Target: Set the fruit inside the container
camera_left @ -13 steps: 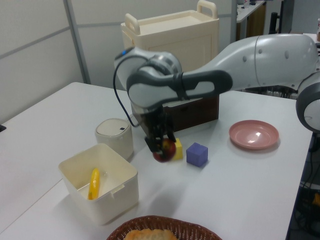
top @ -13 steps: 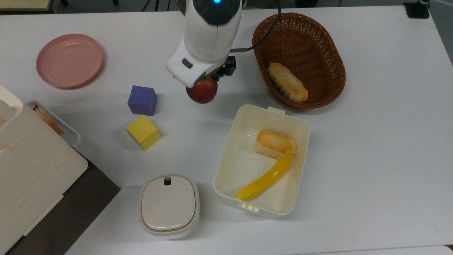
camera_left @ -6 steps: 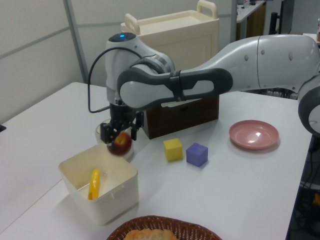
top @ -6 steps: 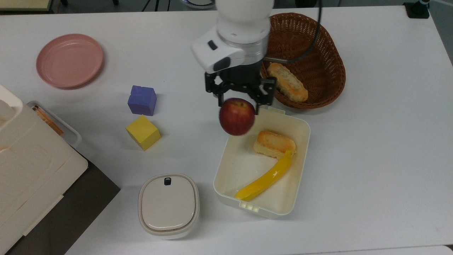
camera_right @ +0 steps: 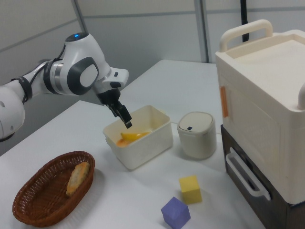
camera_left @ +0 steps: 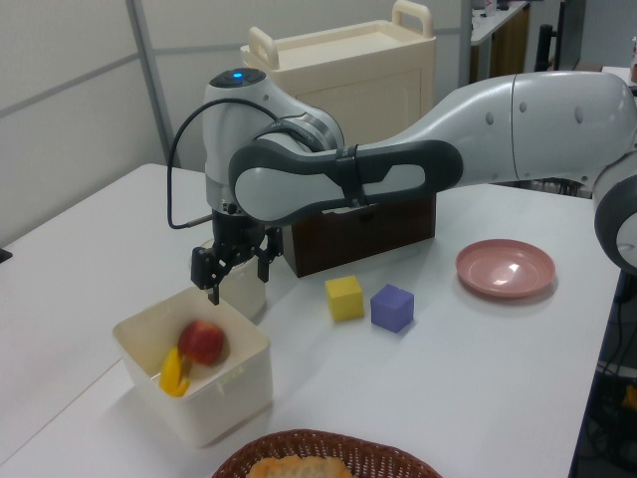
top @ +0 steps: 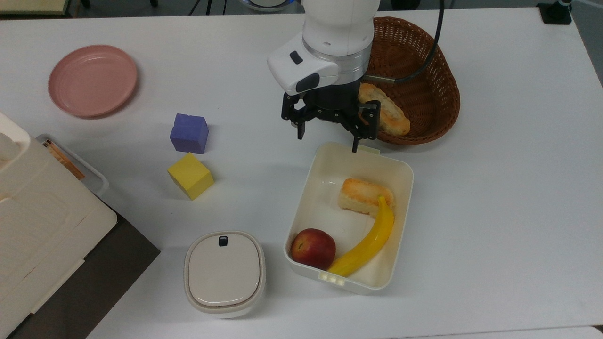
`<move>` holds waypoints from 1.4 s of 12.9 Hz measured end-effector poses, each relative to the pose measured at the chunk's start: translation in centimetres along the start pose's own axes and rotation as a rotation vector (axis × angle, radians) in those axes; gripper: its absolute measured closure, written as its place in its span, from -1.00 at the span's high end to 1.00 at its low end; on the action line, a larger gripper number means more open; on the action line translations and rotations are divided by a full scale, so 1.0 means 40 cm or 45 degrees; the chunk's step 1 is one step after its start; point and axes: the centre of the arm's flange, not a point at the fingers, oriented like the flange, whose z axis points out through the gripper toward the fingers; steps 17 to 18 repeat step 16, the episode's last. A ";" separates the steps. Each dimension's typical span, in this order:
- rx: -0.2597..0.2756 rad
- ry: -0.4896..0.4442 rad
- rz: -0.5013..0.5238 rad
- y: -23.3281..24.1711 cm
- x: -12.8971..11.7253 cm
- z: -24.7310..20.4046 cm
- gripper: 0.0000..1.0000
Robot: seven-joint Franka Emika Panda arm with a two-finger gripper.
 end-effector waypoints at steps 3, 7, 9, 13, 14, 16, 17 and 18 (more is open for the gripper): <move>-0.024 0.004 -0.060 0.040 0.018 -0.003 1.00; -0.153 -0.108 -0.239 0.144 0.026 -0.001 1.00; -0.186 -0.194 -0.347 0.200 0.024 -0.008 1.00; -0.207 -0.269 -0.410 0.300 0.039 -0.017 1.00; -0.207 -0.271 -0.405 0.318 0.045 -0.017 1.00; -0.207 -0.274 -0.408 0.337 0.050 -0.017 1.00; -0.207 -0.274 -0.408 0.337 0.050 -0.017 1.00; -0.207 -0.274 -0.408 0.337 0.050 -0.017 1.00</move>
